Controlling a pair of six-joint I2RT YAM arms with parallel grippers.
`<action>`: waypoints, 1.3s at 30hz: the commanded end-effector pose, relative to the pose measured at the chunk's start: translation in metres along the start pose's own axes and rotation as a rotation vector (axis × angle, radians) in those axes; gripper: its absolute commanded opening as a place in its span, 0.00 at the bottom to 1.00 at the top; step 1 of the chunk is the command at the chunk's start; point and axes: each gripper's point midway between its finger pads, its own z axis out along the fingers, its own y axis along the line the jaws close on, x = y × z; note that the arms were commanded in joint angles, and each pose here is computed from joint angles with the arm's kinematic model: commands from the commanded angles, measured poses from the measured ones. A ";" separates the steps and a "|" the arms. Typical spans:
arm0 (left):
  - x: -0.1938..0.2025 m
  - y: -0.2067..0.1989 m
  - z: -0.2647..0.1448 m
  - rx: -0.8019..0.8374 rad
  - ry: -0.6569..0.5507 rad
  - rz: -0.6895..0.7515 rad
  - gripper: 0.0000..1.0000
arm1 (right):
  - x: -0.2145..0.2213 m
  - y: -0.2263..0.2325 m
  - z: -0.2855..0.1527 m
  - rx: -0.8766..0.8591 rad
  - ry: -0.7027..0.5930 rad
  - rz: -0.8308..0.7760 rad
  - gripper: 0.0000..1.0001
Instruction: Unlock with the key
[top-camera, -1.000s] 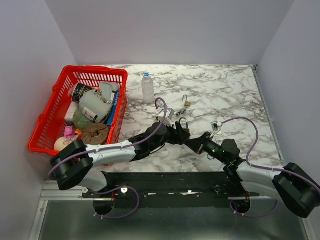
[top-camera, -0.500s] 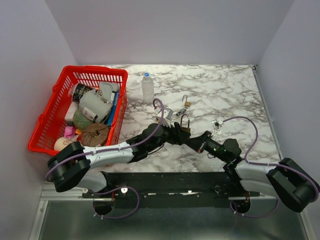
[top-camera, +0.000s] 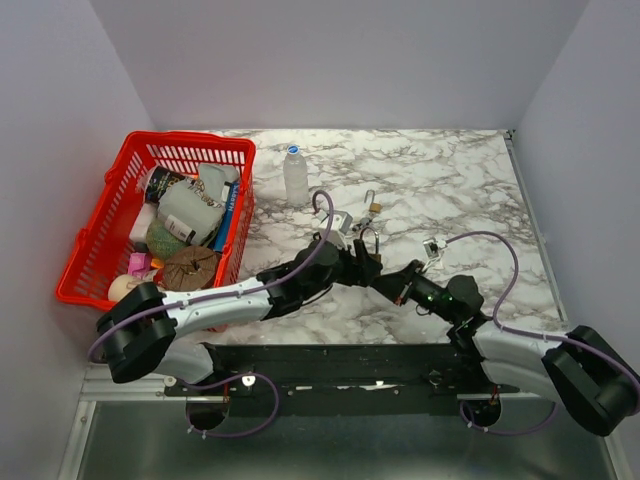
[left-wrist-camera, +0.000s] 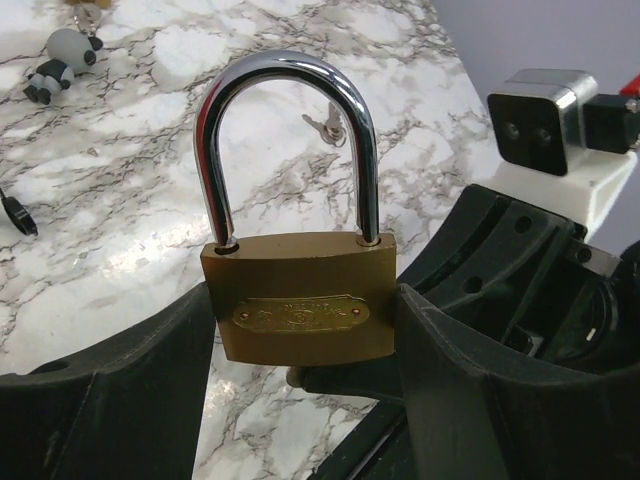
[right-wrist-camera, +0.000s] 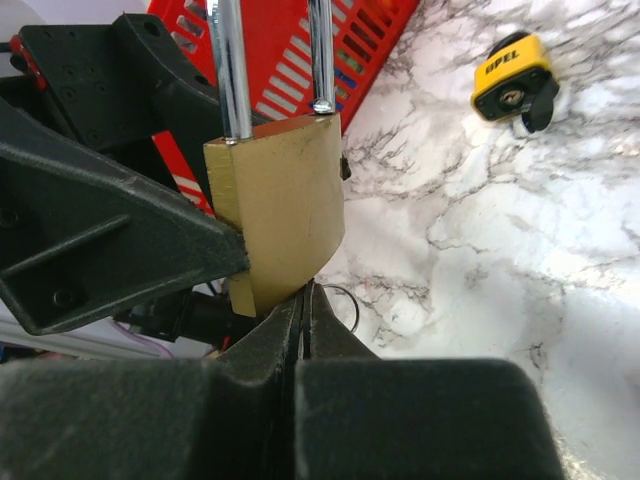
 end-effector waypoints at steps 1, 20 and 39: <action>0.028 -0.007 0.002 -0.073 0.144 -0.004 0.00 | -0.043 -0.011 0.006 0.104 -0.147 -0.127 0.15; 0.031 0.015 0.026 -0.024 0.212 0.063 0.00 | -0.044 -0.017 -0.028 0.241 -0.088 -0.307 0.68; 0.038 -0.024 -0.062 0.457 0.385 0.242 0.00 | -0.098 0.029 -0.010 0.221 0.037 -0.616 0.75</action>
